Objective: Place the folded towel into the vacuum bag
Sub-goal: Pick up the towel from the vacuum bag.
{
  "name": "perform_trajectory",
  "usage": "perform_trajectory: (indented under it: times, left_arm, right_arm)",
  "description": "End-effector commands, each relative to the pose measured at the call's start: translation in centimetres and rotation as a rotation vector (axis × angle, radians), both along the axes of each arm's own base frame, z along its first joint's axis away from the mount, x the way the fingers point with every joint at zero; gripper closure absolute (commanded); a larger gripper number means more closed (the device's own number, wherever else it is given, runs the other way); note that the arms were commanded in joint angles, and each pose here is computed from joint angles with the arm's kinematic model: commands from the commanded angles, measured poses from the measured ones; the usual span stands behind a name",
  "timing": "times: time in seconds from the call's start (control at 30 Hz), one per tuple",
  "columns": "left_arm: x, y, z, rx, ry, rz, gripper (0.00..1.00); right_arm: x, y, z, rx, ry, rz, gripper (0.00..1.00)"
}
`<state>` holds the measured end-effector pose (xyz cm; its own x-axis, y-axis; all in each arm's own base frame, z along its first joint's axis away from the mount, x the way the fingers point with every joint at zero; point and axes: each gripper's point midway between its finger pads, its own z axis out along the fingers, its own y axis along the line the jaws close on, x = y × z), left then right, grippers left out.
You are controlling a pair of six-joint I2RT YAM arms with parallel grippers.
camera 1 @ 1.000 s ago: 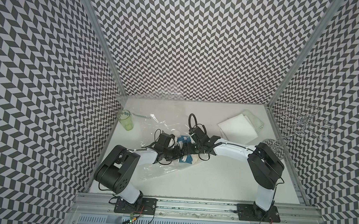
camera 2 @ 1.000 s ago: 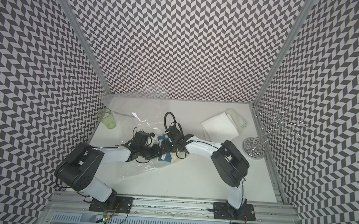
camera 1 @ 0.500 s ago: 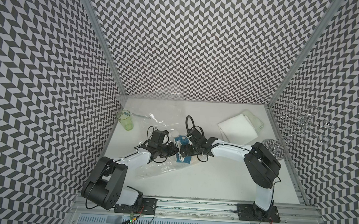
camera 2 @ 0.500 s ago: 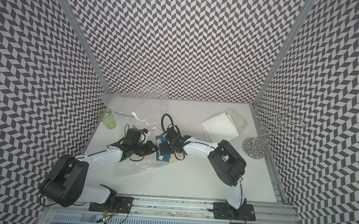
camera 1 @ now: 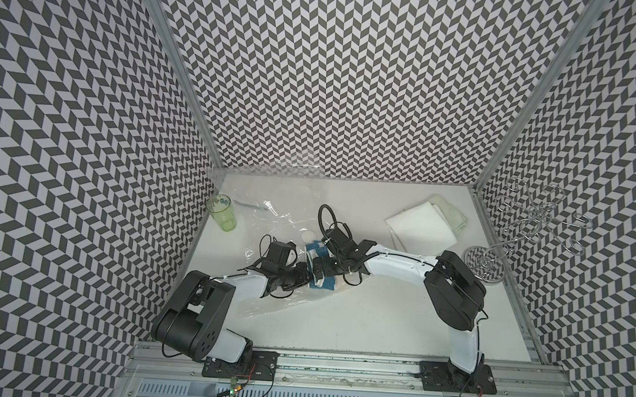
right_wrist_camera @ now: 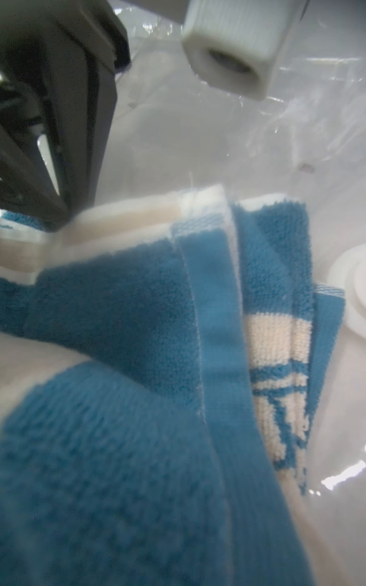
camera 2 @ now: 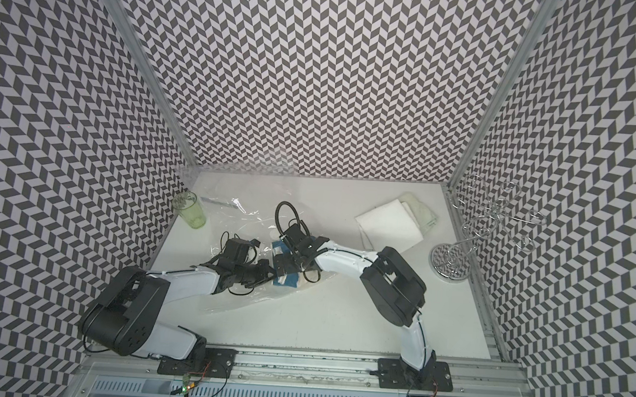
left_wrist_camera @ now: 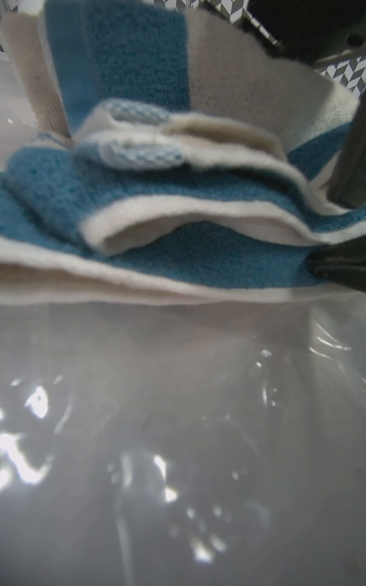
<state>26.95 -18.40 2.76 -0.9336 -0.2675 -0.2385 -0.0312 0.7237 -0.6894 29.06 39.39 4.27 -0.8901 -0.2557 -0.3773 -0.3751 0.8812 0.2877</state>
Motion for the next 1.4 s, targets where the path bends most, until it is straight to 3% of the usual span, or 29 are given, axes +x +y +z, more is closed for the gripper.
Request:
perform_trajectory:
  times: [0.0, 0.2, 0.27, 0.5, 0.67, 0.8, 0.93, 1.07, 1.2, 1.37]
  left_arm:
    - [-0.2, -0.6, 0.1, -0.031, 0.001, -0.020, 0.96]
    - [0.0, -0.3, 3.1, -0.051, -0.052, -0.001, 0.97]
    - [0.3, 0.1, 4.5, -0.043, -0.081, 0.007, 0.96]
    - [0.3, 1.8, 7.5, 0.010, -0.137, 0.029, 0.90]
    - [0.4, 2.2, 9.2, 0.055, -0.176, 0.003, 0.77]
    - [0.7, 2.0, 10.1, 0.092, -0.197, -0.042, 0.67]
    - [1.0, 0.4, 9.8, 0.086, -0.182, -0.089, 0.62]
    - [1.1, -1.8, 8.3, 0.099, -0.168, -0.132, 0.60]
    - [1.6, -2.5, 7.4, 0.160, -0.137, -0.147, 0.60]
    - [-0.3, -5.3, 11.6, 0.280, -0.298, -0.299, 0.52]
  right_arm:
    - [-4.7, -0.3, -6.3, -0.190, 0.144, 0.039, 0.00]
    - [-5.4, -1.2, -9.7, -0.323, 0.172, 0.005, 0.00]
    - [-5.4, -1.8, -10.6, -0.364, 0.180, -0.002, 0.05]
    - [-4.3, -6.0, -11.6, -0.486, 0.173, -0.080, 0.54]
    - [-0.8, -9.6, -7.8, -0.519, 0.006, -0.122, 0.82]
    - [0.6, -13.4, -5.4, -0.499, -0.034, -0.143, 0.84]
    - [0.5, -18.2, -6.7, -0.513, 0.007, -0.160, 0.84]
    - [1.1, -18.4, -5.4, -0.457, -0.032, -0.135, 0.83]
    - [2.4, -15.4, -0.1, -0.301, -0.098, -0.086, 0.82]
    - [3.7, -14.2, 8.3, -0.032, -0.149, -0.106, 0.82]
